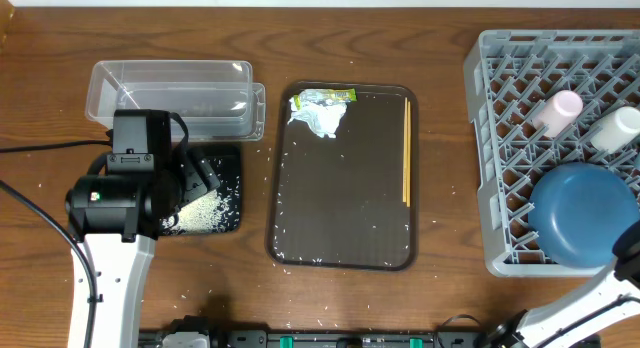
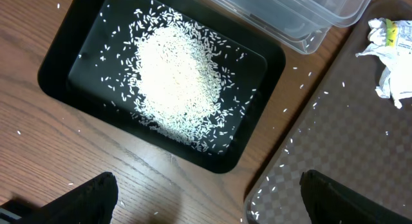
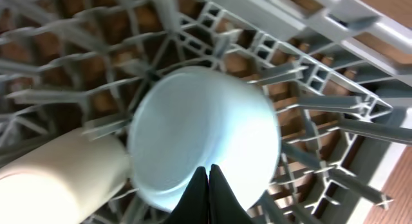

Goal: Sort waste into correct bins and load items into the dishwasher rack

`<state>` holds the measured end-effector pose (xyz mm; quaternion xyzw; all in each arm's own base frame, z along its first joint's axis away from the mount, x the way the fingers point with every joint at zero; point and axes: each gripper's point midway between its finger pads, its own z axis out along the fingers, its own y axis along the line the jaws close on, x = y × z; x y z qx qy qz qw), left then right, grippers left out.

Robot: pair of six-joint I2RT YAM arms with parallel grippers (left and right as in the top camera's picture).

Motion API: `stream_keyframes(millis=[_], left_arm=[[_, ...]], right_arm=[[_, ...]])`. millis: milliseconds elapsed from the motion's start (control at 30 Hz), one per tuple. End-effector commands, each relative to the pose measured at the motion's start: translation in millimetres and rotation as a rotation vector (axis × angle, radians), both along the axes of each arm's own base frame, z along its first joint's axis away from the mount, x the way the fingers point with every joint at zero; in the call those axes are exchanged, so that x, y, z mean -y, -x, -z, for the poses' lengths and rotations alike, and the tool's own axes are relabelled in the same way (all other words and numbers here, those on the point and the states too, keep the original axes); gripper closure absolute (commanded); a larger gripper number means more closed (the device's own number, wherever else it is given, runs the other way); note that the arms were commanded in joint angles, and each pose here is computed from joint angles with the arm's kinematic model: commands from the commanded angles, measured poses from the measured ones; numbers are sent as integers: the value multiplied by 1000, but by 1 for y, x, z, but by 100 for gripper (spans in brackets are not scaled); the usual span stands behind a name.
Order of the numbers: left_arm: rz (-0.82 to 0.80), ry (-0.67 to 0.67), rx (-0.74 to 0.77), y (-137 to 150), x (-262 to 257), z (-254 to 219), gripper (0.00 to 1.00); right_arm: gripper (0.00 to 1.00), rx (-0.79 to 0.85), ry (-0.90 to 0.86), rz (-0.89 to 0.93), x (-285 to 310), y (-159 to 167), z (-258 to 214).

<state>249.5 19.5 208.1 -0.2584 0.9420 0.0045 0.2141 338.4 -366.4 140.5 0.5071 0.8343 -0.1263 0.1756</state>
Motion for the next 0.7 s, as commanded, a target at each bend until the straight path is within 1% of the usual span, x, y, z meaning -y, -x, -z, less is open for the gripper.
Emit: stream_keyframes(millis=[0, 133, 333, 667], left_arm=[[-6, -5, 6, 0, -2, -3, 7], [-6, -6, 6, 0, -2, -3, 7], [-6, -5, 5, 0, -2, -3, 7], [-6, -6, 6, 0, -2, -3, 7]], right_arm=[[99, 20, -74, 15, -1, 5, 17], [99, 28, -86, 19, 0, 7, 24], [99, 177, -168, -59, -14, -23, 29], [99, 241, -134, -80, -6, -38, 22]])
